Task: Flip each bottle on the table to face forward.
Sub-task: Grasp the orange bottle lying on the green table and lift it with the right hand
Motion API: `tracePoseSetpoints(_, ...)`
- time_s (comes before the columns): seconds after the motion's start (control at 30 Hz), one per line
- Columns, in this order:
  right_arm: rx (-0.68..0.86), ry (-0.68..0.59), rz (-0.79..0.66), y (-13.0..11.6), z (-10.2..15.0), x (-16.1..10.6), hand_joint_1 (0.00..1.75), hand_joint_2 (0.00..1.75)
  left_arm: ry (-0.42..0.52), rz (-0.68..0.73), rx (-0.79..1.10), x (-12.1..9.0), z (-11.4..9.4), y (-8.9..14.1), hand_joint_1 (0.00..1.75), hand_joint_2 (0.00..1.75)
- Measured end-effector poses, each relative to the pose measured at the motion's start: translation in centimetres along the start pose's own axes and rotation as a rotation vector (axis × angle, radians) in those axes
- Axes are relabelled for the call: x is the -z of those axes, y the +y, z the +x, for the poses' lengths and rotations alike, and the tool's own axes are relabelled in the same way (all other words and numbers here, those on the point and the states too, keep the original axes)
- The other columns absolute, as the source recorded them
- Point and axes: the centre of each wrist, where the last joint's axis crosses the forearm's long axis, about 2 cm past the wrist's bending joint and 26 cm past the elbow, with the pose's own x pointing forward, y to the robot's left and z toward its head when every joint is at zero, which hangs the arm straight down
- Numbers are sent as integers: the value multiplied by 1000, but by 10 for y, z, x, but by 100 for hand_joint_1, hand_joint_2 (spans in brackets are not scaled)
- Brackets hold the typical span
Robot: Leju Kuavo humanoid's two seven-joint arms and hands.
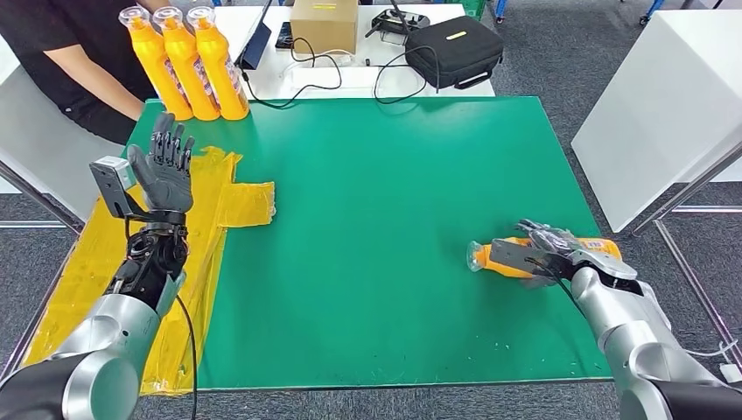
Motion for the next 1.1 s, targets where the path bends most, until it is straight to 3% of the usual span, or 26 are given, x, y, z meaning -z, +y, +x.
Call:
tracePoseSetpoints(0.1,-32,38,32,1,7,4,168,175,2,2,-1,-2,0,4,0,0)
tracePoseSetpoints(0.13,-38,47,37,2,10,5,175,175,3,3,-2,-3,0,4,0,0)
tracePoseSetpoints(0.33,-47,61,44,14,31,12,175,175,6,3,-7,-12,-3,7,0,0)
tracePoseSetpoints(0.77,-43,59,27,24,54,18,175,175,-1,-5,-4,-23,-5,10,0,0)
tracePoseSetpoints(0.9,-21,42,-53,39,82,22,175,175,-5,-30,-6,-32,-7,6,0,0)
tracePoseSetpoints(1.1,44,-37,-82,56,141,29,175,175,-11,-79,-26,-20,-6,-27,0,0)
